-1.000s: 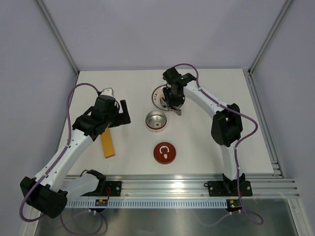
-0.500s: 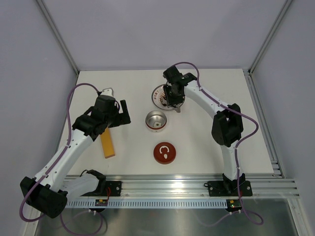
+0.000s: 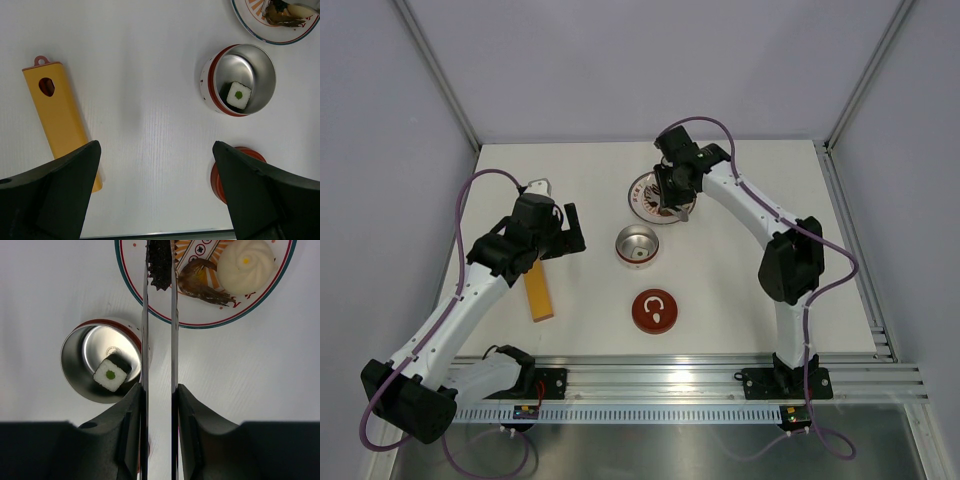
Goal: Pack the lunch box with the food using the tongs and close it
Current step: Pick up the fake food from the plate.
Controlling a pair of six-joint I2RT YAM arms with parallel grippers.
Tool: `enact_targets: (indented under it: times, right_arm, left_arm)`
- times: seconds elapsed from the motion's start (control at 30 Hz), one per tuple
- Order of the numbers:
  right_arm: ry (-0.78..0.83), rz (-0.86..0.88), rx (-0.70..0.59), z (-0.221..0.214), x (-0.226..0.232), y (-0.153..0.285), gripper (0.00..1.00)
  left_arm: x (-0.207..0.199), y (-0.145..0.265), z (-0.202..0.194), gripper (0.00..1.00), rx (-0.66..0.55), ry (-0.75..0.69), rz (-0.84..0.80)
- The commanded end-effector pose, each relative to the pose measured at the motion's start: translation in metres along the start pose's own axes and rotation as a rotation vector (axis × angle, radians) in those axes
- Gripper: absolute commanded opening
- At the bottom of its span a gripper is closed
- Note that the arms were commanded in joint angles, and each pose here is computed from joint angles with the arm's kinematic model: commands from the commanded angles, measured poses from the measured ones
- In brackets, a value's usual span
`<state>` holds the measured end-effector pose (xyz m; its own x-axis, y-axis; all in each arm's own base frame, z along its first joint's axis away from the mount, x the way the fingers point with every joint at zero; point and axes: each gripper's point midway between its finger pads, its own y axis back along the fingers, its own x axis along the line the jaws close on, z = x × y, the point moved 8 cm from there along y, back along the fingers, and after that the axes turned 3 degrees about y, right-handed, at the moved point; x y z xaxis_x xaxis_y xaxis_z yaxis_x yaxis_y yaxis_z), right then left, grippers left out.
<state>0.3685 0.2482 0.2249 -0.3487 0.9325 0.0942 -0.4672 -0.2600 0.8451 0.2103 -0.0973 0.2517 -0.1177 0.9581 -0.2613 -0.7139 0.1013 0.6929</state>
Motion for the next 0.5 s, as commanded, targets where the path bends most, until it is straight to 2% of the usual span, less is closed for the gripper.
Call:
enact_targets:
  times: [0.0, 0.23, 0.47]
  right_arm:
    - [-0.018, 0.018, -0.114, 0.015, 0.0, 0.037, 0.09]
    - [0.002, 0.072, -0.164, 0.003, 0.002, 0.074, 0.1]
    - [0.097, 0.112, -0.121, -0.033, 0.025, 0.093, 0.1]
  left_arm:
    - [-0.004, 0.006, 0.014, 0.99, -0.063, 0.017, -0.016]
    - [-0.005, 0.005, 0.013, 0.99, -0.064, 0.028, -0.024]
    - [-0.007, 0.002, 0.015, 0.99, -0.061, 0.025, -0.023]
